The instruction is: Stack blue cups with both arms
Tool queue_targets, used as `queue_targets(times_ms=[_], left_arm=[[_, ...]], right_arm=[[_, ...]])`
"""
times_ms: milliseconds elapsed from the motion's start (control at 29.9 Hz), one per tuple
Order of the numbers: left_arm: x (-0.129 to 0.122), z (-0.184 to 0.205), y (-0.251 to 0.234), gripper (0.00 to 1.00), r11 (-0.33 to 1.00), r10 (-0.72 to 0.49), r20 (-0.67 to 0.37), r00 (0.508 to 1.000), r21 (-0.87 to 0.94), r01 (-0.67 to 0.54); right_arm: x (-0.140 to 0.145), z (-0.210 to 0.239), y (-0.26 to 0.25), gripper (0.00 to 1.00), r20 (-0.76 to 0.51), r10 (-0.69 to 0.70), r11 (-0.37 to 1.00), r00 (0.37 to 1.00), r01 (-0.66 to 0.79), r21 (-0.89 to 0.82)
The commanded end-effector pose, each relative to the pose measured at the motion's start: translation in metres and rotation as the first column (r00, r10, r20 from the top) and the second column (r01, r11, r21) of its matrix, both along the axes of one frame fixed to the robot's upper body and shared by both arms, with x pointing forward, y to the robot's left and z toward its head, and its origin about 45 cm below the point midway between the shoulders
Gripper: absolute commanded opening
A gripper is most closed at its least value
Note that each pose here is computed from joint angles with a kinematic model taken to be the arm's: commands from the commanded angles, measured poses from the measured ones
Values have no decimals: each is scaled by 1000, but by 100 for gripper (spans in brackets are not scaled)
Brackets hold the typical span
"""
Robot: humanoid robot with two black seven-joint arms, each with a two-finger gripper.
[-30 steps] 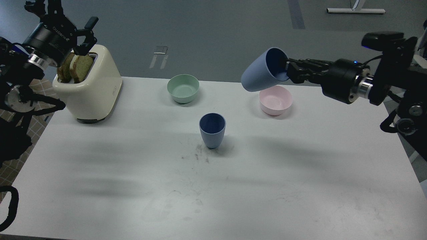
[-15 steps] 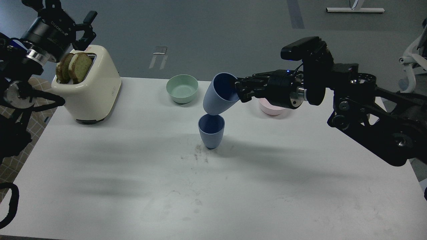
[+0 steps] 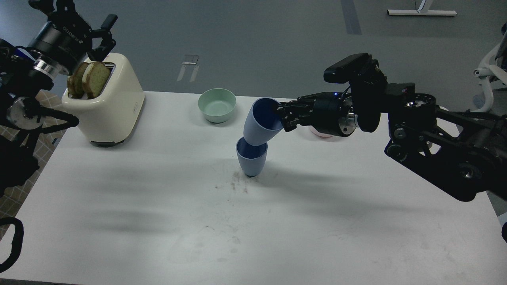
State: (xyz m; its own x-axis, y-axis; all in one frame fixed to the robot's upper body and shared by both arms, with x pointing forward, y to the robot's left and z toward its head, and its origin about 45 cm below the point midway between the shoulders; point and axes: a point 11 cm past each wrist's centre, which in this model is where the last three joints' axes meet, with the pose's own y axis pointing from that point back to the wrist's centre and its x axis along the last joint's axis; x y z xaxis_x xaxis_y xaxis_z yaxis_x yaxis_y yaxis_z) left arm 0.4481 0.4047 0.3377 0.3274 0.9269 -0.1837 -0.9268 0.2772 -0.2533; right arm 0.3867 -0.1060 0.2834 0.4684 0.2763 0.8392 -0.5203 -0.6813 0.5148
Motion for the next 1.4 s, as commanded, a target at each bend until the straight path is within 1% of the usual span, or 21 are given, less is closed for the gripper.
queue_targets(times_ms=[0, 134, 167, 234, 535, 635, 668, 702, 735, 769, 936, 969, 1036, 1069, 1136, 1170, 1237, 1270, 1337, 1370], left_arm=[[0, 0, 0, 98, 1000, 1, 1, 1000, -1, -1], [0, 0, 1, 98, 1000, 1, -1, 1000, 3, -1], [0, 0, 1, 98, 1000, 1, -1, 1000, 3, -1], [0, 0, 1, 98, 1000, 0, -1, 1000, 6, 0], [0, -1, -1, 98, 1000, -3, -4, 1000, 4, 3], [0, -1, -1, 98, 1000, -4, -4, 1000, 2, 4], [0, -2, -1, 98, 1000, -4, -5, 1000, 2, 4], [0, -2, -1, 98, 1000, -3, -4, 1000, 3, 3], [0, -2, -1, 98, 1000, -3, -4, 1000, 3, 3], [0, -1, -1, 98, 1000, -4, -3, 1000, 3, 4], [0, -1, -2, 98, 1000, -4, -4, 1000, 4, 4], [0, -1, -1, 98, 1000, -4, -3, 1000, 3, 4], [0, 0, -2, 98, 1000, -4, -1, 1000, 3, 4], [0, -1, -2, 98, 1000, -4, -4, 1000, 4, 4], [0, 0, -2, 98, 1000, -4, -1, 1000, 3, 4], [1, -1, -2, 98, 1000, -5, -3, 1000, 4, 5], [1, -1, -2, 98, 1000, -5, -4, 1000, 5, 5], [1, -1, -2, 98, 1000, -5, -4, 1000, 5, 5], [0, -2, -2, 98, 1000, -5, -5, 1000, 5, 5], [0, -2, -2, 98, 1000, -5, -5, 1000, 5, 5]], right_arm=[[-3, -6, 3, 0, -8, 11, 1000, 1000, -11, -14], [-6, -8, 10, 0, -15, 23, 1000, 1000, -23, -8], [-6, -9, 9, 4, -15, 20, 1000, 1000, -20, -10], [-6, -9, 9, 6, -14, 17, 1000, 1000, -18, -11], [-5, -12, 6, 9, -14, -1, 1000, 1000, 1, -22], [-6, -12, 8, 22, -16, 4, 1000, 1000, -4, -18], [-7, -12, 12, 34, -18, 11, 1000, 1000, -11, -12], [-8, -11, 15, 39, -17, 16, 1000, 1000, -16, -8], [-9, -11, 18, 48, -18, 20, 1000, 1000, -20, -2], [-9, -10, 18, 53, -19, 20, 1000, 1000, -20, 1], [-8, -10, 18, 62, -18, 18, 1000, 1000, -18, 2], [-8, -8, 18, 69, -16, 19, 1000, 1000, -19, 6], [-6, -4, 18, 78, -8, 14, 1000, 1000, -14, 17], [-1, 6, 16, 88, 6, -1, 999, 1000, 1, 44], [9, 27, 13, 97, 36, -34, 994, 999, 30, 101], [15, 43, 9, 100, 57, -58, 989, 997, 49, 142], [24, 66, 2, 100, 80, -96, 975, 992, 77, 210], [24, 66, 2, 100, 80, -96, 974, 992, 77, 211], [40, 103, -19, 100, 108, -178, 935, 978, 134, 327], [44, 113, -26, 100, 116, -202, 922, 973, 149, 358]])
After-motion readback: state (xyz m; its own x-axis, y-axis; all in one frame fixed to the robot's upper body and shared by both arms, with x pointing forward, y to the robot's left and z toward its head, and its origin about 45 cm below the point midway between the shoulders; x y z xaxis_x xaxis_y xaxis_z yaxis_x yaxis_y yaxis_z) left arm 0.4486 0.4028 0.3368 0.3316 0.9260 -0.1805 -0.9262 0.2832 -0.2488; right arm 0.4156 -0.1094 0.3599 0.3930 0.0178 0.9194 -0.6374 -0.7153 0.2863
